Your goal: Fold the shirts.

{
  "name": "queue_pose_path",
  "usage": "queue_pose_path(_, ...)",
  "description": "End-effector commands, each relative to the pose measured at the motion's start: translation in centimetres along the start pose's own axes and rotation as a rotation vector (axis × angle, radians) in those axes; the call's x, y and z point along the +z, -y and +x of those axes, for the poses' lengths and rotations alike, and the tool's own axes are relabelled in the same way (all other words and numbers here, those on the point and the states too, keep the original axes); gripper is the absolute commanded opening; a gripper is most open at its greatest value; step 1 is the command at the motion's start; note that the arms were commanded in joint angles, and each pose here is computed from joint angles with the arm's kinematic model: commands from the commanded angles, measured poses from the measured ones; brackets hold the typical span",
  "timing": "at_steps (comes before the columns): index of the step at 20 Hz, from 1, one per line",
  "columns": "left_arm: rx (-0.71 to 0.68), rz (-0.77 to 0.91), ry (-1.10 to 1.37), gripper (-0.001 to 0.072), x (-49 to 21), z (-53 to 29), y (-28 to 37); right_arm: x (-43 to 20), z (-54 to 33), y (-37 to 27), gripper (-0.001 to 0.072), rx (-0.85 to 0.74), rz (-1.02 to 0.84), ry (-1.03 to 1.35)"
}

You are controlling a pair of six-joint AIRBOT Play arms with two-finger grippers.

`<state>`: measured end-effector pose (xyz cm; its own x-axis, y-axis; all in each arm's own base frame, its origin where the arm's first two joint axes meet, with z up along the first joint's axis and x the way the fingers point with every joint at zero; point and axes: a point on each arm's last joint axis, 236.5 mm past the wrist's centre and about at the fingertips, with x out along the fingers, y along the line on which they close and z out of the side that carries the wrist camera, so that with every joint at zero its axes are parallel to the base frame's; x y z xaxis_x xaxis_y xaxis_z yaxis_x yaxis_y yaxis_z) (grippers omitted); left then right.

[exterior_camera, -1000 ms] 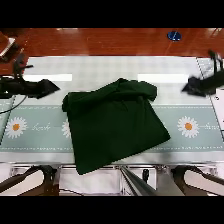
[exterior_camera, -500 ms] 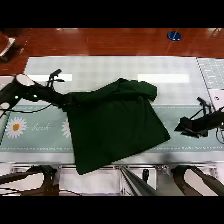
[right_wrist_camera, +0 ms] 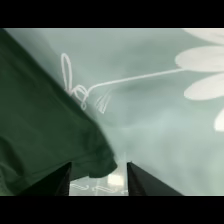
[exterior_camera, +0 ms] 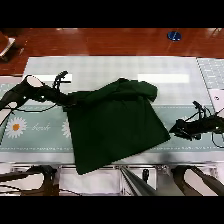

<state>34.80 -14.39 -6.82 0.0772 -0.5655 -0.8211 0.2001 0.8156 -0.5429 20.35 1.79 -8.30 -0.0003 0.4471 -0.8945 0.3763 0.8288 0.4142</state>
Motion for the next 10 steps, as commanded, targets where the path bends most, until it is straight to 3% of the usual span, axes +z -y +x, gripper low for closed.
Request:
queue_pose_path(1,0.002,-0.002,0.002,0.0019,0.0,0.1,0.0,-0.2,0.9,-0.3,0.0405,0.031,0.011,-0.041)
queue_pose_path(7,-0.002,-0.001,-0.003,0.0019,-0.1,0.0,0.1,-0.3,2.7,-0.8,0.0405,0.096,0.028,-0.108)
queue_pose_path(8,-0.002,-0.001,-0.003,0.0019,-0.1,0.0,0.1,-0.2,2.9,-1.2,0.0392,0.116,0.022,-0.113)
queue_pose_path(10,-0.002,-0.002,-0.003,0.0019,-0.1,0.0,0.1,-0.6,3.7,-1.8,0.0298,0.113,-0.018,-0.143)
